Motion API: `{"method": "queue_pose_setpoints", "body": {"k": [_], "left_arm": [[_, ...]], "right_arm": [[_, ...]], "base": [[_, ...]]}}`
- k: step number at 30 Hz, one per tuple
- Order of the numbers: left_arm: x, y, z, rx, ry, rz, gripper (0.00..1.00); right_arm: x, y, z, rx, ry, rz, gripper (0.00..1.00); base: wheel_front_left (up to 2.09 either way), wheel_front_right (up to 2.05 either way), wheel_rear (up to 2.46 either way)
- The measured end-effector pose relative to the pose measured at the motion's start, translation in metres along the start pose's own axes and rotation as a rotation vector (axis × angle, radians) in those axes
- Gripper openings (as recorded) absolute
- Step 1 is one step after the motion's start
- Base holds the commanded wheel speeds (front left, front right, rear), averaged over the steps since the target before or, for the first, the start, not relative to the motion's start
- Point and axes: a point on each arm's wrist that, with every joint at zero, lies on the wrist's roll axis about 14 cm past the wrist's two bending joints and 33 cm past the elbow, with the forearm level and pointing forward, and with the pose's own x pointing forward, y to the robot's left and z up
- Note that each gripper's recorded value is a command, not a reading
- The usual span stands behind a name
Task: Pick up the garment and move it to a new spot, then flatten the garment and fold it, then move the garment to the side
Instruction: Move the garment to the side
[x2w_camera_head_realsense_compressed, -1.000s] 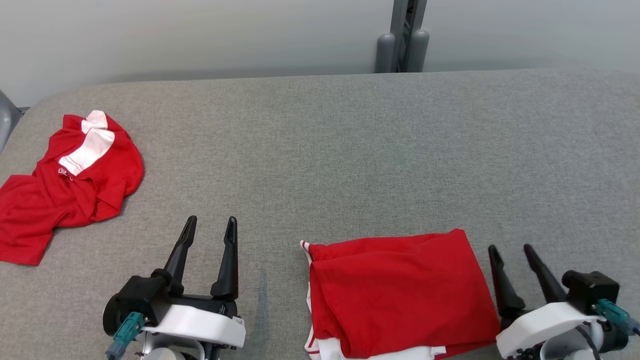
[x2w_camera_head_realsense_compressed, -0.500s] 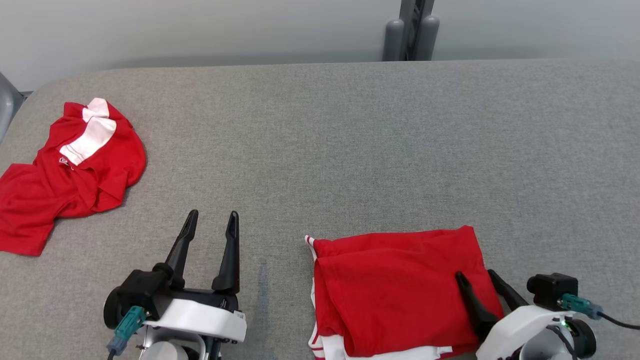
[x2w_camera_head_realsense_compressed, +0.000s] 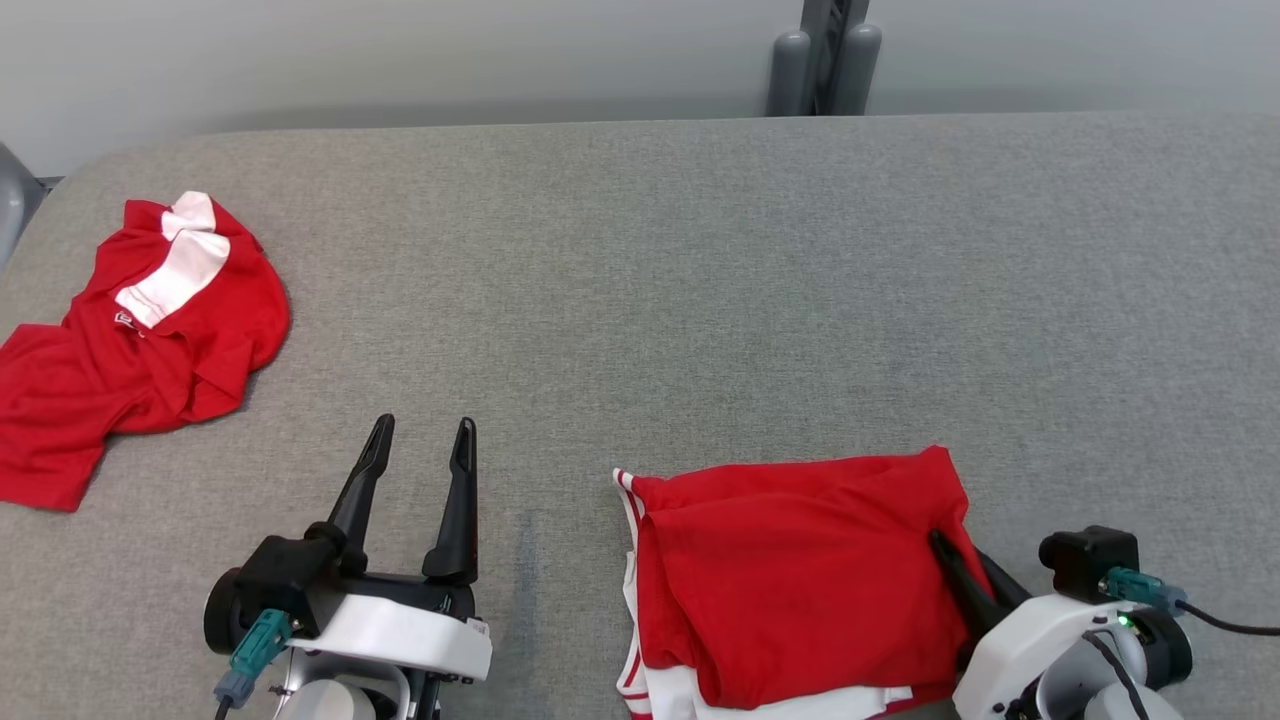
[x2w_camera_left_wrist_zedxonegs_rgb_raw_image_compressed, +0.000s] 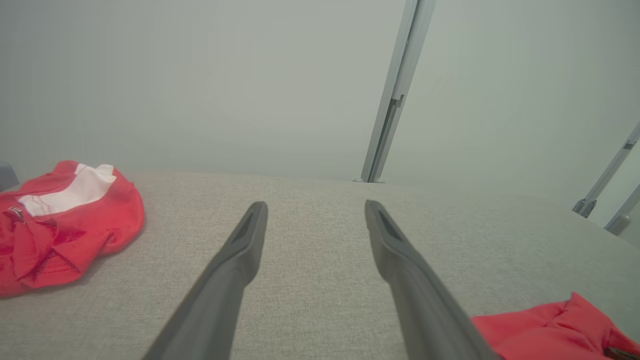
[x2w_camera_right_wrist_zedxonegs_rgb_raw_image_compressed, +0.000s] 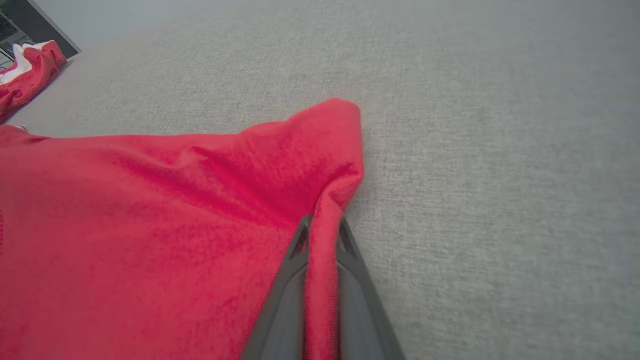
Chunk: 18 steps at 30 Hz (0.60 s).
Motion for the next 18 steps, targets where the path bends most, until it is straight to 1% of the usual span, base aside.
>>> {"method": "queue_pose_setpoints", "body": {"k": [5,9,10,11,12,18], "left_arm": [[0.004,-0.008,-0.001,0.007,-0.001,-0.029,1.00],[0.013,-0.020,-0.001,0.011,-0.005,-0.073,1.00],[0.016,-0.025,-0.001,0.014,-0.009,-0.089,1.00],[0.023,-0.033,-0.002,0.019,-0.011,-0.120,1.00],[0.026,-0.038,-0.003,0.020,-0.009,-0.137,1.00],[0.050,-0.067,-0.014,0.032,-0.002,-0.245,1.00]], "right_arm": [[0.000,-0.010,0.011,-0.066,-0.019,-0.010,0.00],[-0.002,-0.028,0.026,-0.141,-0.037,-0.030,0.00],[-0.003,-0.034,0.032,-0.161,-0.042,-0.039,0.00],[-0.003,-0.048,0.045,-0.200,-0.057,-0.061,0.00],[-0.004,-0.055,0.051,-0.212,-0.066,-0.075,0.00],[-0.008,-0.095,0.075,-0.303,-0.073,-0.145,0.00]], "base": [[0.00,0.00,0.00],[0.00,0.00,0.00],[0.00,0.00,0.00],[0.00,0.00,0.00],[0.00,0.00,0.00],[0.00,0.00,0.00]]}}
